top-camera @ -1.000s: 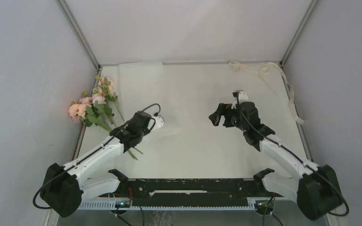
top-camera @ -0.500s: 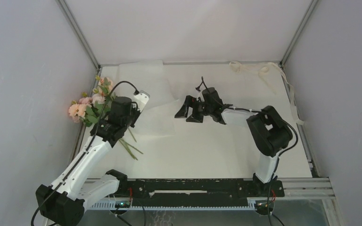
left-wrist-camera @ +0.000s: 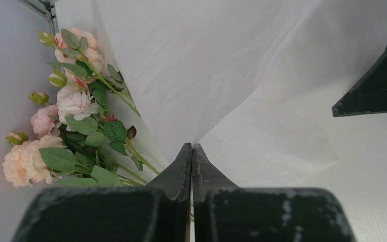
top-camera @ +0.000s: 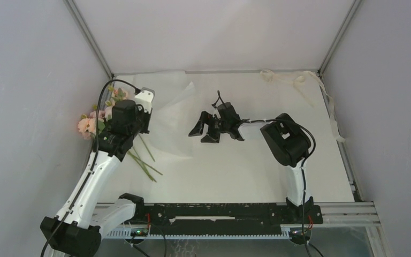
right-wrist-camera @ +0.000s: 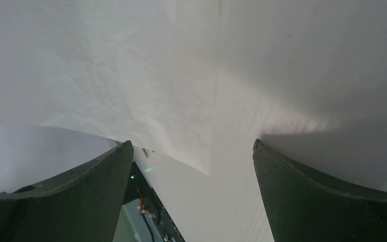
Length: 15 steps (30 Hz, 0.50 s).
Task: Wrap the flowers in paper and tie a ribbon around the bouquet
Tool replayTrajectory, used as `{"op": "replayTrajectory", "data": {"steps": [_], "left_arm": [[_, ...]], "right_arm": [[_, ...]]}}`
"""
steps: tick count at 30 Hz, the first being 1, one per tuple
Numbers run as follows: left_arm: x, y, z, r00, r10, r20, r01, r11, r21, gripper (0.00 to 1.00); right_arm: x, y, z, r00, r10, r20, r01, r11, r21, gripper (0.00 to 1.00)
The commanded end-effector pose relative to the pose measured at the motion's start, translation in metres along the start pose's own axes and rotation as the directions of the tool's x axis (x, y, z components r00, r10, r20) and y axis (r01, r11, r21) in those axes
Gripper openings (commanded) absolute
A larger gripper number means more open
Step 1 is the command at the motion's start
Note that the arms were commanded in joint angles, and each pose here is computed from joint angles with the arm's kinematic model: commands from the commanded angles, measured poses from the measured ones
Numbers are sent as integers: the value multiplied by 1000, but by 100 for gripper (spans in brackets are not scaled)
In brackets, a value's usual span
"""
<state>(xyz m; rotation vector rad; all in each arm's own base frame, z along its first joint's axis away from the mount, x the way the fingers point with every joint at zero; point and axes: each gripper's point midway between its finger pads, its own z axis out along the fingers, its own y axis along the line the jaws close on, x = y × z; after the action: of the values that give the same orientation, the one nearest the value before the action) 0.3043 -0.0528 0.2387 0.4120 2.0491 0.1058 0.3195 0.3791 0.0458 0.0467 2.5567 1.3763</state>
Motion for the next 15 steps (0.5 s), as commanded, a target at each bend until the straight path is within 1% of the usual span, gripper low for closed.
{"op": "replayTrajectory", "data": {"steps": [1,4,6,8,10,11,12,13,14,15], "left_arm": [[-33,15,-8,991,-92,98,94,995,-16,0],[-32,17,-6,988,-118,95,119,993,-3,0],[-24,14,-1,988,-134,79,133,991,14,0],[-16,15,3,986,-155,66,154,988,11,0],[-12,19,6,981,-187,60,187,982,9,0],[-9,22,7,977,-208,54,208,978,-1,0],[-8,22,8,974,-220,51,220,975,13,0],[-6,23,9,973,-224,48,224,974,8,0],[-4,24,10,974,-223,47,223,975,5,0],[-3,23,10,974,-221,46,221,975,9,0]], "right_arm": [[-10,15,27,1000,26,13,-25,998,-53,98],[-12,16,40,999,37,23,-36,999,-33,97],[-9,24,47,1000,10,12,-10,999,-42,96],[-6,32,46,997,-70,21,71,996,-59,94],[-2,49,36,971,-229,67,234,969,-84,93],[1,68,22,933,-338,121,351,930,-108,94],[8,76,14,886,-432,166,451,886,-102,94],[15,88,3,812,-540,219,567,820,-80,95],[25,90,-2,726,-641,249,666,746,-20,96],[33,94,-7,622,-734,273,753,656,47,97]]}}
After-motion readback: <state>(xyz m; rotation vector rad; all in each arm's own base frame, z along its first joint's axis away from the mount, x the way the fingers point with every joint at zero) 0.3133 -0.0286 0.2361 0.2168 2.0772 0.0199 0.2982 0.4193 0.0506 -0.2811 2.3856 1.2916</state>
